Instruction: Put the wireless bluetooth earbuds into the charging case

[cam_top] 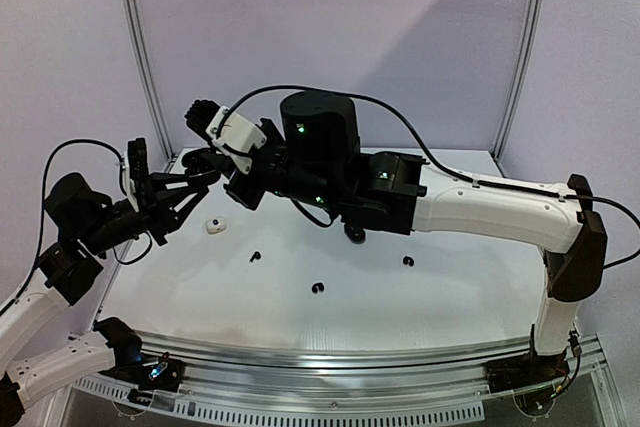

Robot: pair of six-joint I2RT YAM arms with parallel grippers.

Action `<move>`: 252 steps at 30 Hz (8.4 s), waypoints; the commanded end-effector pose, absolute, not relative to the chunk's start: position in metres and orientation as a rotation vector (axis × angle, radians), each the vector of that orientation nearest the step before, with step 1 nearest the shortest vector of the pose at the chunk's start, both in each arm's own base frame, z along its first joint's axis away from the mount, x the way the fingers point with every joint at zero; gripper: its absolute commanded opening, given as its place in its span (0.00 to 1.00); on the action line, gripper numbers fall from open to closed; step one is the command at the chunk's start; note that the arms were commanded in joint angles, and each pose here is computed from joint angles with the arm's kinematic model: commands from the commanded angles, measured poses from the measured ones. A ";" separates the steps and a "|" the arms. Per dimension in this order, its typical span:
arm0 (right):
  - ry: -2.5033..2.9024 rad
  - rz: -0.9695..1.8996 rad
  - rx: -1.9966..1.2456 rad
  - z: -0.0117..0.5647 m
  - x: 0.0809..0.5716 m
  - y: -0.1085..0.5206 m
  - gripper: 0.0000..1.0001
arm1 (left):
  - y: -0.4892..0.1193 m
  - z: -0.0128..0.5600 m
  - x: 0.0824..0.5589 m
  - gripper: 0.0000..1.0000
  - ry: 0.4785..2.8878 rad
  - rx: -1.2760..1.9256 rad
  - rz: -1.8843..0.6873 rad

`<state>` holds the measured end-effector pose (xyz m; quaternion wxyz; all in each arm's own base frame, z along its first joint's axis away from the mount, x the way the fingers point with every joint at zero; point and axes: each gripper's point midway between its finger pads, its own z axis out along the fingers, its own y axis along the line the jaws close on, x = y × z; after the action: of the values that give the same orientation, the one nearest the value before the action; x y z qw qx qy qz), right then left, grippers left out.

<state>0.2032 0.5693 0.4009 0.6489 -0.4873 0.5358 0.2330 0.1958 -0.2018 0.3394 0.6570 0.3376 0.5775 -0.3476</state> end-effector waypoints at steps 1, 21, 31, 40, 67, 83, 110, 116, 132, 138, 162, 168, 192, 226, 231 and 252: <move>1.220 0.526 -1.090 0.405 0.204 0.571 0.00 | -0.204 0.352 0.191 0.00 1.274 0.768 -0.798; 1.256 0.445 -1.162 0.370 0.210 0.577 0.00 | -0.202 0.364 0.191 0.00 1.242 0.759 -0.781; 1.274 0.383 -1.147 0.364 0.219 0.577 0.03 | -0.199 0.369 0.194 0.00 1.231 0.738 -0.760; 1.277 0.390 -1.147 0.361 0.219 0.580 0.11 | -0.199 0.372 0.194 0.00 1.224 0.735 -0.756; 1.304 0.597 -0.919 0.406 0.218 0.575 0.00 | -0.199 0.369 0.186 0.00 1.123 0.811 -0.628; 1.181 0.581 -0.889 0.436 0.212 0.561 0.00 | -0.195 0.369 0.191 0.00 1.217 0.691 -0.739; 1.114 0.656 -0.986 0.436 0.187 0.579 0.00 | -0.184 0.355 0.194 0.00 1.124 0.686 -0.589; 1.098 0.651 -0.984 0.437 0.187 0.582 0.00 | -0.185 0.355 0.193 0.00 1.124 0.695 -0.594; 1.119 0.643 -1.022 0.417 0.189 0.596 0.00 | -0.186 0.358 0.190 0.00 1.114 0.703 -0.606; 1.130 0.614 -1.028 0.411 0.193 0.595 0.00 | -0.186 0.358 0.190 0.00 1.115 0.702 -0.607; 1.158 0.538 -0.960 0.417 0.206 0.586 0.00 | -0.186 0.359 0.193 0.00 1.127 0.698 -0.605; 1.164 0.504 -0.988 0.408 0.208 0.588 0.00 | -0.186 0.361 0.193 0.00 1.121 0.694 -0.606; 1.129 0.314 -1.120 0.378 0.216 0.593 0.00 | -0.186 0.365 0.189 0.00 1.113 0.686 -0.632; 1.141 0.336 -1.137 0.372 0.213 0.596 0.17 | -0.185 0.367 0.189 0.00 1.109 0.675 -0.634; 1.146 0.343 -1.134 0.372 0.213 0.596 0.20 | -0.185 0.367 0.189 0.00 1.110 0.676 -0.634; 1.156 0.378 -1.123 0.374 0.211 0.597 0.22 | -0.185 0.369 0.191 0.00 1.116 0.662 -0.648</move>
<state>0.2075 0.5881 0.4013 0.7000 -0.4825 0.4970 0.1736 0.1994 -0.1852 0.3455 0.7290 0.3056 0.5418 -0.2856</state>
